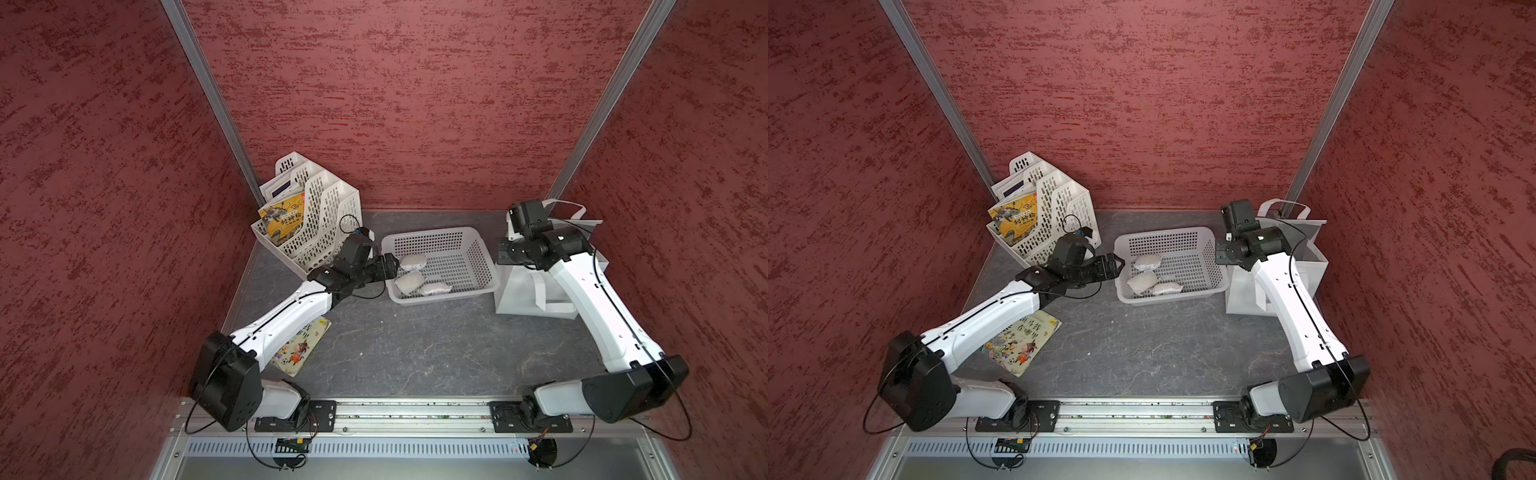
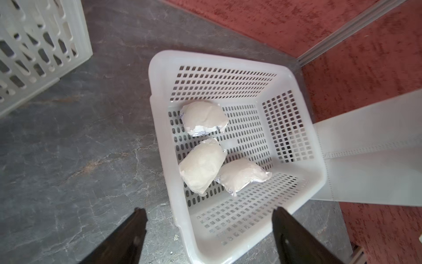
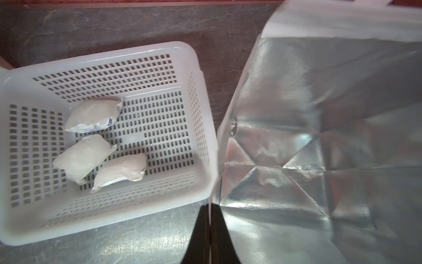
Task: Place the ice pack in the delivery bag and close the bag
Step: Pick up the delivery bag at the corner of the board, then move the bin to the center of the board.
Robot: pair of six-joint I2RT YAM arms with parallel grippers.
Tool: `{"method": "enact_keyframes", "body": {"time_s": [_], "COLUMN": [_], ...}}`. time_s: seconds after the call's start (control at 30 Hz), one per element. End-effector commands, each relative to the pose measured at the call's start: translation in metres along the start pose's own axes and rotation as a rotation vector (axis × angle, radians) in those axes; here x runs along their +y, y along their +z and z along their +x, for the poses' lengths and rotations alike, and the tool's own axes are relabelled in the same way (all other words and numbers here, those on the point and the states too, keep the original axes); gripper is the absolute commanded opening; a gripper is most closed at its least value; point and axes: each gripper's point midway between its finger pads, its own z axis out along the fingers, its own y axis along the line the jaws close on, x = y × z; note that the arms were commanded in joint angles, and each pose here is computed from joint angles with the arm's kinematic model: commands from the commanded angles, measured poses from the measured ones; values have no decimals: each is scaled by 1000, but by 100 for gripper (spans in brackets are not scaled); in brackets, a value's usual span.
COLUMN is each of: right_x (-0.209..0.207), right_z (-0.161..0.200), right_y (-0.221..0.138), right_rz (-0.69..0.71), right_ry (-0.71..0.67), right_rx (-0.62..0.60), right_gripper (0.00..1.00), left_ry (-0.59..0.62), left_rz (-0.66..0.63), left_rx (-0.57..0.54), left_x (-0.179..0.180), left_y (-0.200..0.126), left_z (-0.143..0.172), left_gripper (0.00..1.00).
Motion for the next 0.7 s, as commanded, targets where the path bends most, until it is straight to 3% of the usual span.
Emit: {"method": "enact_keyframes", "body": {"time_s": [0.0,0.17,0.3,0.5,0.67], "right_x": [-4,-3,0,8,25], "right_z": [13,17,19,19,18], "right_y": [11,9,9,6,2], "right_rz": [27,10,-7,-61,-167], "right_ry": [20,38,45,48,23], "right_rx": [32,26,25,18,7], "right_gripper": [5,4,3,1,1], "left_ry": [-7,10,22,25,30], "left_rz": [-187,-214,-308,-350,-400], "left_rx": [47,104,164,196,147], "left_x": [30,20,36,55,74], "left_y": [13,41,68,82,62], "left_z": [5,7,17,24,16], "left_gripper": [80,76,72,48,25]}}
